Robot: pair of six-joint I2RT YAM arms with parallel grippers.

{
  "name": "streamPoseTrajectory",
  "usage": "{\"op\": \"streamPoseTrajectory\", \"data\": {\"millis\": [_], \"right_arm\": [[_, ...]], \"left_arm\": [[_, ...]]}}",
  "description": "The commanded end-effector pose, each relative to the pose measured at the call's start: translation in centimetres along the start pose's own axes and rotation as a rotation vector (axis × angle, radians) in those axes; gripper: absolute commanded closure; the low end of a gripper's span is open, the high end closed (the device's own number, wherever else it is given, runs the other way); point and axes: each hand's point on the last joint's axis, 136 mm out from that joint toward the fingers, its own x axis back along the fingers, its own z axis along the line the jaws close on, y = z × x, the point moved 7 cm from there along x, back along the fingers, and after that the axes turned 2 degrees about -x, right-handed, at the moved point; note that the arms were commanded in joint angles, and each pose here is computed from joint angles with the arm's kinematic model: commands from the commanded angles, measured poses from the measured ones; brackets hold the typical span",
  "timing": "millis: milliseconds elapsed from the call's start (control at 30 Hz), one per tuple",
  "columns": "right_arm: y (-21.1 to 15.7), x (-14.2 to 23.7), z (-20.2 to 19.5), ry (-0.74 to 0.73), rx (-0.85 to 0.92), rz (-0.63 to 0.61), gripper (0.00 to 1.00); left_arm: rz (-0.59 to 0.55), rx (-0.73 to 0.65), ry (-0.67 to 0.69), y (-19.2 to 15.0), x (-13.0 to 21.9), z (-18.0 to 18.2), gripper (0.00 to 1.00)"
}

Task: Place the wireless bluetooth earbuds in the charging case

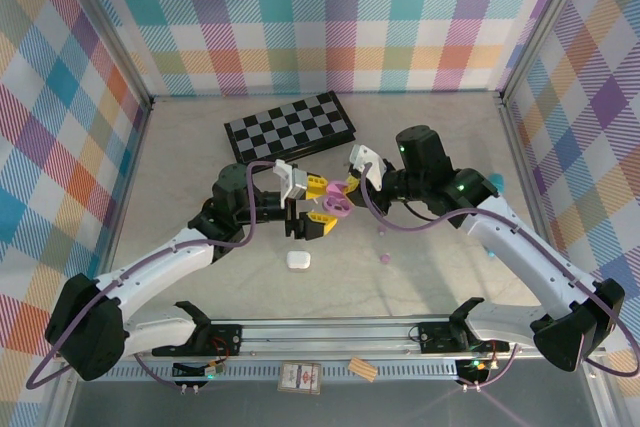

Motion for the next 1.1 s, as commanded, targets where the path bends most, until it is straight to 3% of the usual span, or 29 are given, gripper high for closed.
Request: {"op": "streamPoseTrajectory", "data": {"millis": [0,233,500,800,1067], "right_arm": [[1.35,0.95,0.69,0.018,0.034,-0.071,1.00],[1.51,1.00,0.83,0.033,0.029,-0.081,1.00],[1.63,0.60,0.75,0.052,0.022,-0.083,1.00],[1.73,0.58,0.84,0.066,0.017,-0.090,1.00],[1.76,0.32,0.89,0.084,0.007,-0.089,1.00]], "left_arm": [[-0.011,-0.010,-0.014,-0.10,-0.20,-0.14,0.25],[-0.006,-0.011,-0.021,-0.22,-0.26,-0.16,0.25],[-0.004,-0.004,-0.039,-0.25,-0.33,-0.31,0.45],[-0.005,-0.002,-0.051,-0.20,-0.44,-0.30,0.58],[-0.005,0.002,-0.055,-0.19,-0.53,-0.29,0.55]]}}
